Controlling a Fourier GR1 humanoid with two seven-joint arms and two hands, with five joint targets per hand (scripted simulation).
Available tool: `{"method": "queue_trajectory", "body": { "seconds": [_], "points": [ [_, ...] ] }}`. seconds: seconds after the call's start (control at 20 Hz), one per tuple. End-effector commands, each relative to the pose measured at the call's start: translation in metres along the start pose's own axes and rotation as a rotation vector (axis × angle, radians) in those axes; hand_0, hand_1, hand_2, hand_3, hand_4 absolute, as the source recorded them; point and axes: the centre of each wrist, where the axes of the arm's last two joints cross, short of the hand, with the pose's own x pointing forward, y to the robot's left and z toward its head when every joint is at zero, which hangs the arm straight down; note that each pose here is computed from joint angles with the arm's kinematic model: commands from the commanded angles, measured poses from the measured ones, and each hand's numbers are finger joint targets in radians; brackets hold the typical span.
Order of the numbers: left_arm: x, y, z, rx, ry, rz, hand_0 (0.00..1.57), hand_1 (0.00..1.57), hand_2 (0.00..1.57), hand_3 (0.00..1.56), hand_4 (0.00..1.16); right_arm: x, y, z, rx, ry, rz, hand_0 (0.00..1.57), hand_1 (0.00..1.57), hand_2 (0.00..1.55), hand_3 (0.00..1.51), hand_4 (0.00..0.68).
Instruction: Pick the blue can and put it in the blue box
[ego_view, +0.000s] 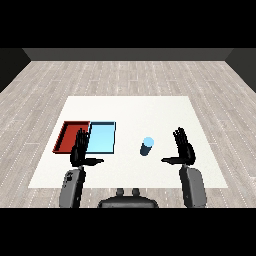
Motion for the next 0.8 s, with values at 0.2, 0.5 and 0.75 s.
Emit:
{"method": "queue_trajectory", "body": {
  "seconds": [0.2, 0.5, 0.75],
  "points": [
    [-0.008, -0.014, -0.0058, 0.013, -0.004, -0.010, 0.00, 0.00, 0.00, 0.00, 0.00, -0.009, -0.009, -0.010, 0.017, 0.056, -0.051, 0.00, 0.00, 0.00, 0.00, 0.000],
    [-0.006, 0.014, 0.0000, 0.014, 0.015, 0.019, 0.00, 0.00, 0.00, 0.00, 0.00, -0.042, 0.012, -0.034, -0.024, 0.114, -0.076, 0.00, 0.00, 0.00, 0.00, 0.000],
    [0.010, -0.001, -0.0081, 0.042, -0.016, 0.005, 0.00, 0.00, 0.00, 0.00, 0.00, -0.034, 0.004, -0.021, -0.045, 0.137, -0.089, 0.00, 0.00, 0.00, 0.00, 0.000]
  ]
}}
